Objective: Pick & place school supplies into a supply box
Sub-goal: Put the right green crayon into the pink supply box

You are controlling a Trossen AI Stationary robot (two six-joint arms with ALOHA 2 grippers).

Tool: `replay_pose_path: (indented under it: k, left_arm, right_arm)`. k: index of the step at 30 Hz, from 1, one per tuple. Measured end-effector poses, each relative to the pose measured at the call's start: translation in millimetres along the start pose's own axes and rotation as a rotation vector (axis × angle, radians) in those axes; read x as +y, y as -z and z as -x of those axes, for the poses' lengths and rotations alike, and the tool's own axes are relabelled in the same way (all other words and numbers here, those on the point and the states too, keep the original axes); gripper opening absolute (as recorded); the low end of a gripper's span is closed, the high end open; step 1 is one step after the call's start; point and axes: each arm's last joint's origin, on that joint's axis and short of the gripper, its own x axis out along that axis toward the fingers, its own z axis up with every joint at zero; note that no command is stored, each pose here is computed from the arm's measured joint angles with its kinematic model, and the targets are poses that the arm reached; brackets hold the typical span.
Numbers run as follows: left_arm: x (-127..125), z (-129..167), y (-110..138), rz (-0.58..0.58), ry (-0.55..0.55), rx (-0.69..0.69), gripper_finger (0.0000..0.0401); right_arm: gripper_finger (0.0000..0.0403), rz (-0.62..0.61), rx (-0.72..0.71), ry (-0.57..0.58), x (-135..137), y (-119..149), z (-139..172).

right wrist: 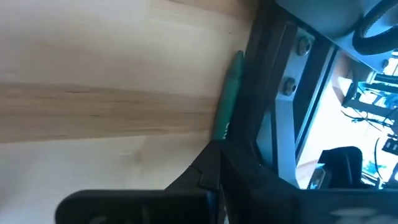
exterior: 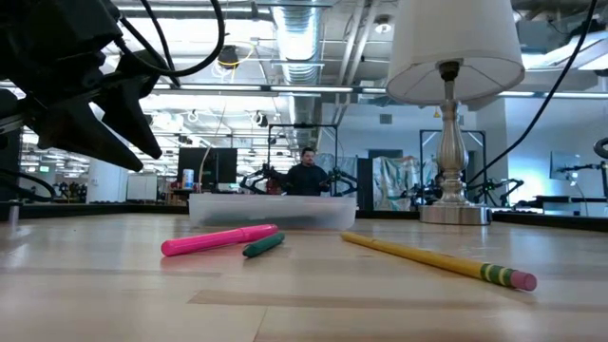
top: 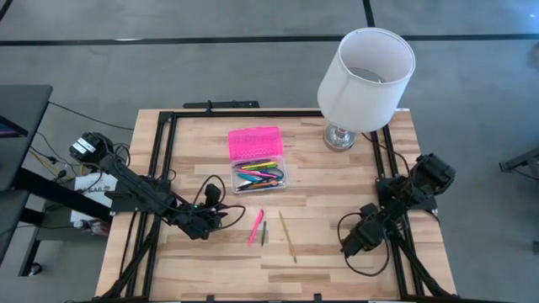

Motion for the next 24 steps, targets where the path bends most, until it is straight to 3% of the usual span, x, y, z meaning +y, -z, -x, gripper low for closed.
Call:
replay_pose_path:
  k: [11, 19, 24]
  left_arm:
    - [0.0, 0.0, -0.1, 0.000, 0.003, -0.001, 0.0111]
    - [0.0, 0.0, -0.2, 0.001, 0.003, -0.001, 0.0111]
    - [0.0, 0.0, -0.2, 0.001, 0.002, -0.001, 0.0111]
  right_arm:
    - [0.0000, -0.006, 0.034, -0.018, 0.4, -5.9, -14.4]
    - [0.0000, 0.022, -0.082, -0.091, 6.9, 1.7, 4.1]
    - [0.0000, 0.000, -0.086, -0.038, 2.3, 0.2, 7.2]
